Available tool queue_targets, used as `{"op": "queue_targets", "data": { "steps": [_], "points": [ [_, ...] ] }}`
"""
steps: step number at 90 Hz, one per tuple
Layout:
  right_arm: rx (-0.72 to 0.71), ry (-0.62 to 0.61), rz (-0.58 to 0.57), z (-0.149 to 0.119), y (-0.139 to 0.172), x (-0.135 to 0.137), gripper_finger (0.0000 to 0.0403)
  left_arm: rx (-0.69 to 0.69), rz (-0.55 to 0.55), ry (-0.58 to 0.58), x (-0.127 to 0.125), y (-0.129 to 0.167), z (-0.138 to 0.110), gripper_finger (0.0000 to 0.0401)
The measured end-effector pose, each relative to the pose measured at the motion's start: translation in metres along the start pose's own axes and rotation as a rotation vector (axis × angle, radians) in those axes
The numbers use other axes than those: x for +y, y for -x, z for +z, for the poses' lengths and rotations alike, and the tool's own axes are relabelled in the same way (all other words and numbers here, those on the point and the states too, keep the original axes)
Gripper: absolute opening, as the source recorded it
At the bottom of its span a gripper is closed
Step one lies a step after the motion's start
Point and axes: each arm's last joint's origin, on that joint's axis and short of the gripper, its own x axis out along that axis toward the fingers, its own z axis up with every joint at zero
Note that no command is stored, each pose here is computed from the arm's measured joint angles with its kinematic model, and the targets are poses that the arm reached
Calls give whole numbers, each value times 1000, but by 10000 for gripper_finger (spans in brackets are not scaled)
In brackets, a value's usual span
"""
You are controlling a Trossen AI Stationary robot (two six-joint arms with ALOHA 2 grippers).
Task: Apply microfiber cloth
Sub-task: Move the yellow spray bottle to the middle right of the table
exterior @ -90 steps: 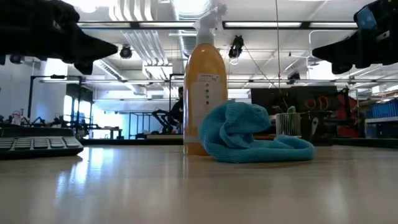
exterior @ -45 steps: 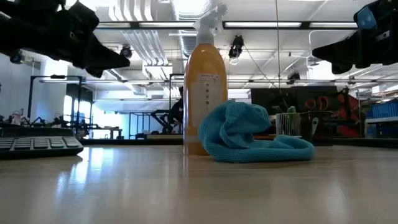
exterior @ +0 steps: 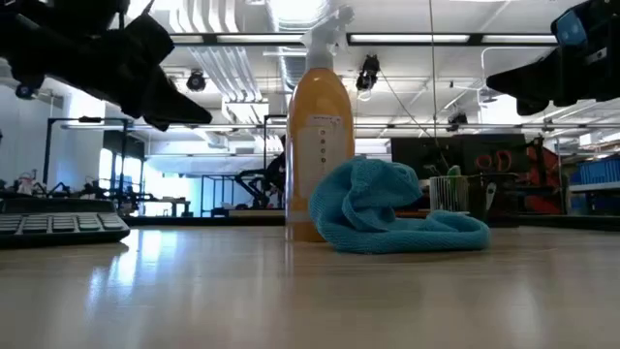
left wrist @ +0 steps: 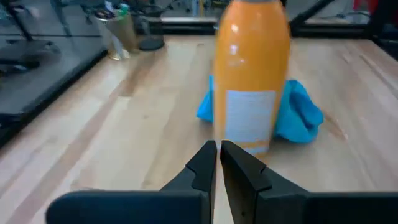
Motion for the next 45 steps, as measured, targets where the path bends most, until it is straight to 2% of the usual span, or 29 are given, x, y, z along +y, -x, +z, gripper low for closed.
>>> {"op": "queue_targets", "data": {
  "steps": [18, 35, 45],
  "points": [
    [0, 0, 0, 0, 0, 0, 0, -15, -5, 17, -1, -4, 1, 43],
    [0, 0, 0, 0, 0, 0, 0, -72, -12, 15, -2, -8, 5, 104],
    [0, 0, 0, 0, 0, 0, 0, -100, -63, 17, -4, -12, 7, 143]
  ]
}}
